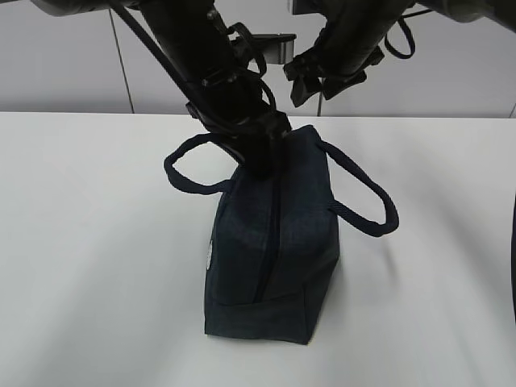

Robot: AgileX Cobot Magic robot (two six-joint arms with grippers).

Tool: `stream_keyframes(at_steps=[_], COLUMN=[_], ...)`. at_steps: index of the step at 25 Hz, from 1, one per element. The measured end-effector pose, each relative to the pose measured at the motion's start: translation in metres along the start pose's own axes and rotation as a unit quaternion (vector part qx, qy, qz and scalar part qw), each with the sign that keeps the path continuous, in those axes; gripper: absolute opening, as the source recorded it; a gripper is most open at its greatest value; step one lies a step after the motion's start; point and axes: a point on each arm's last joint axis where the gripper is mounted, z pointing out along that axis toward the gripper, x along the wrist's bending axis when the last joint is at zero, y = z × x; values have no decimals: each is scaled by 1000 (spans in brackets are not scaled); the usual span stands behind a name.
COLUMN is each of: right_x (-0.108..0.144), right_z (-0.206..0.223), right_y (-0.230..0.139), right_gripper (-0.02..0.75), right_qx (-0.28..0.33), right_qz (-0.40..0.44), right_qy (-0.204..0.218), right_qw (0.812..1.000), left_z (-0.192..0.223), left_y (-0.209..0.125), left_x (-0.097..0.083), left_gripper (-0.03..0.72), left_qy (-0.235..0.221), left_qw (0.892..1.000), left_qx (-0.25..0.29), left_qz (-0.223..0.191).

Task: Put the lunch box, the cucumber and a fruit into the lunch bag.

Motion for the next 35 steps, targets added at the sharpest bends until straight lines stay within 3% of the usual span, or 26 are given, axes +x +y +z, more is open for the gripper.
stream_keyframes(at_steps=[5, 11, 16, 19, 24, 26, 35], right_x=[-7, -16, -15, -12, -6, -4, 11], right_z=[-19, -29, -46, -63, -93, -106, -177], right_y=[1, 4, 6, 5, -5, -11, -38], right_gripper=[468, 468, 468, 468, 468, 468, 468], right_qx=[35, 33, 22, 15, 20, 22, -2], right_qz=[4, 17, 23, 24, 27, 27, 27], right_qy=[-52, -106, -115, -115, -115, -115, -117], right_qw=[998, 994, 993, 993, 993, 993, 993], left_z=[0, -2, -3, -4, -18, -30, -103], left_y=[-2, -3, -4, -4, -6, -6, -17], left_x=[5, 7, 10, 12, 16, 16, 17], left_gripper=[-9, -8, 1, 71, 344, 399, 435], left_qy=[25, 43, 63, 77, 114, 120, 136], left_qw=[1000, 999, 997, 995, 990, 989, 980], left_qx=[11, 13, 17, 17, 8, -5, -82], left_qz=[-8, -23, -52, -67, -78, -88, -120])
